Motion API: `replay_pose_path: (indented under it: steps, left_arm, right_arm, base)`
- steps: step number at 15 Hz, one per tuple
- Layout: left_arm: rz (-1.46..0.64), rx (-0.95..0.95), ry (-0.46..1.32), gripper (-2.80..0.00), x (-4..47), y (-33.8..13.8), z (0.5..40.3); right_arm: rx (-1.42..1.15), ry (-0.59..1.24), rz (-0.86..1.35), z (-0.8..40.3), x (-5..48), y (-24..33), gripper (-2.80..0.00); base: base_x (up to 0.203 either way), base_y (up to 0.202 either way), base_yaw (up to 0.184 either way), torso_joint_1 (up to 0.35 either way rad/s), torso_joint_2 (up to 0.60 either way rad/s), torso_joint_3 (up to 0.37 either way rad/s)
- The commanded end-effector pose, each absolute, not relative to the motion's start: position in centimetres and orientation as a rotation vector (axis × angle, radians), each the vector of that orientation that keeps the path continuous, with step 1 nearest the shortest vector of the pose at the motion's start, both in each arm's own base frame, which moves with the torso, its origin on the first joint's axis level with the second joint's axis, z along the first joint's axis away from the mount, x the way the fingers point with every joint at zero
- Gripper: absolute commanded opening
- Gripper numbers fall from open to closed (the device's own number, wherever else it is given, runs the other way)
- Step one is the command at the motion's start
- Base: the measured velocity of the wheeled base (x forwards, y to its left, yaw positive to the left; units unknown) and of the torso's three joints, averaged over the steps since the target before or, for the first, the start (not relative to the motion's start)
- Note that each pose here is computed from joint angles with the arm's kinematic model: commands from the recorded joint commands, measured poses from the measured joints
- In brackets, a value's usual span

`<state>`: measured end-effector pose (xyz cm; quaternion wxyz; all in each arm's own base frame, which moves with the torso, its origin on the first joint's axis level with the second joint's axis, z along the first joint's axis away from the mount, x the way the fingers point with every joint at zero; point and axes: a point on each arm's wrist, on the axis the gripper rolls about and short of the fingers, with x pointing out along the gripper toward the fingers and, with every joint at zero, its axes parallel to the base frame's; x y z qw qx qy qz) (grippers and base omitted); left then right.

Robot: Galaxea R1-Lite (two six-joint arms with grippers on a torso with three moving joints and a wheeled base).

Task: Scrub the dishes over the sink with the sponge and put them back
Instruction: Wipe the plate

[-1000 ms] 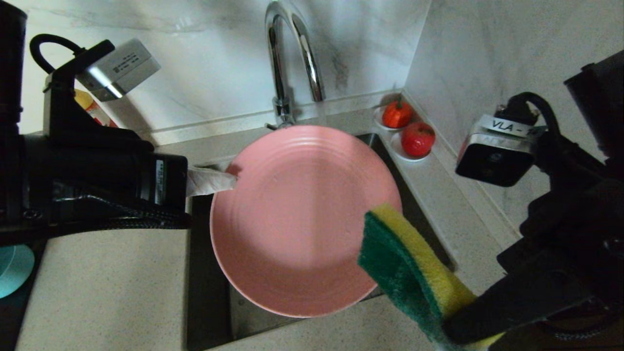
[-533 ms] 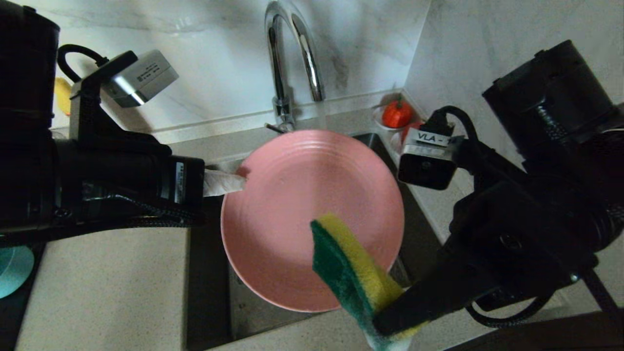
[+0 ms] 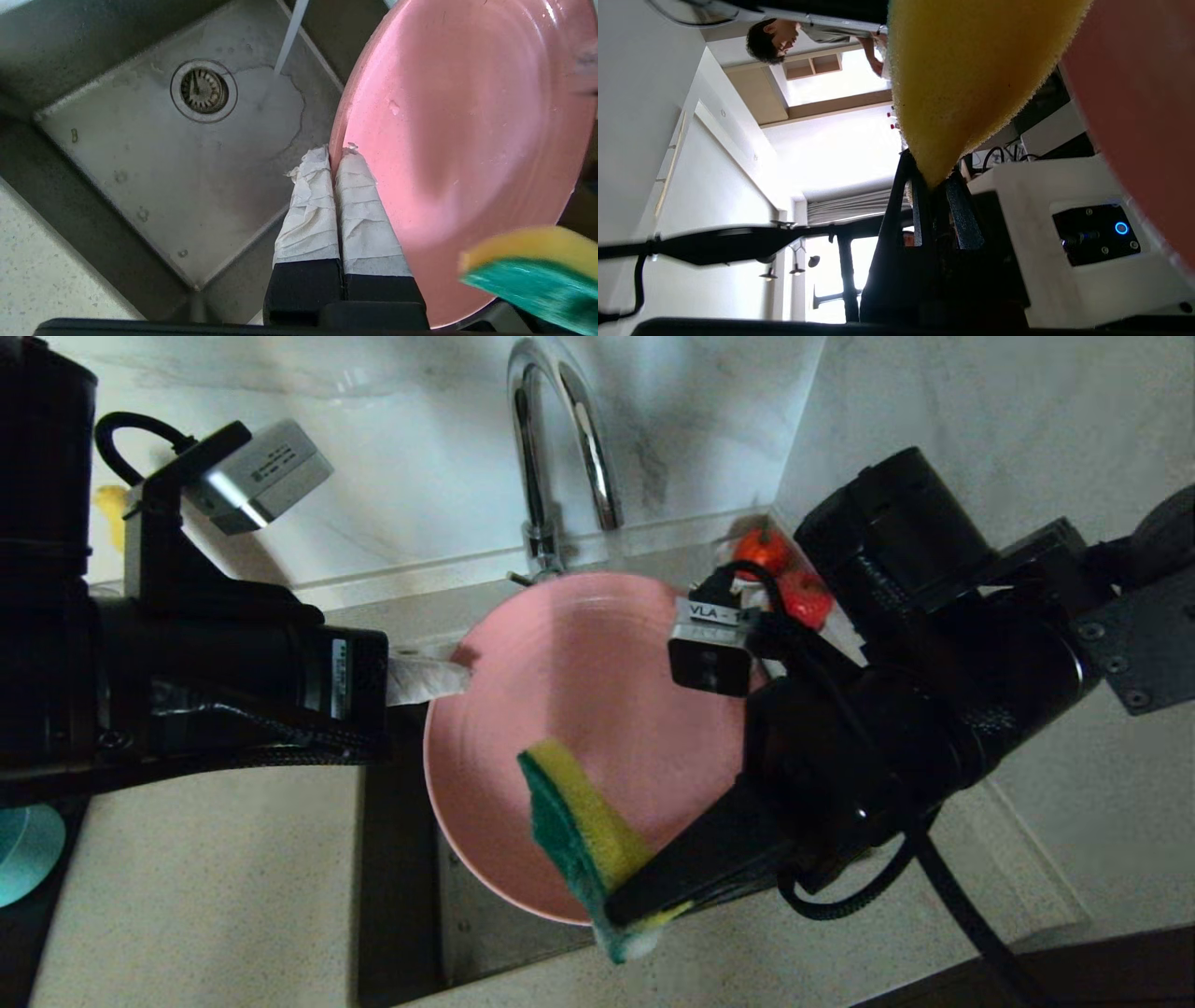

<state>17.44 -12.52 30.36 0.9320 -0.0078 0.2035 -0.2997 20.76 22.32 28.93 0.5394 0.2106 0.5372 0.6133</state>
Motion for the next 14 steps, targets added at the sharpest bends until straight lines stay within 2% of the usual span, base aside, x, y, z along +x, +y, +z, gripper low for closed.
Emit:
replay_pose_path:
  steps: [1,8,14]
  left_arm:
    - [-0.613,-0.012,0.424,-2.80,17.4,-12.5,30.1]
    - [-0.615,-0.018,0.407,-2.80,16.8,-12.1,30.5]
    - [-0.616,-0.026,0.381,-2.80,16.3,-11.7,31.0]
  right_arm:
    - [0.502,1.321,1.455,27.9,21.8,23.8,-2.80]
    - [0.511,1.334,1.447,27.5,23.6,25.6,-2.80]
    - [0.534,1.303,1.425,28.2,24.1,24.5,-2.80]
  base:
    - [0.000,0.000,0.000,0.000,0.00,0.000]
    - [0.000,0.000,0.000,0.000,0.00,0.000]
    - [0.000,0.000,0.000,0.000,0.00,0.000]
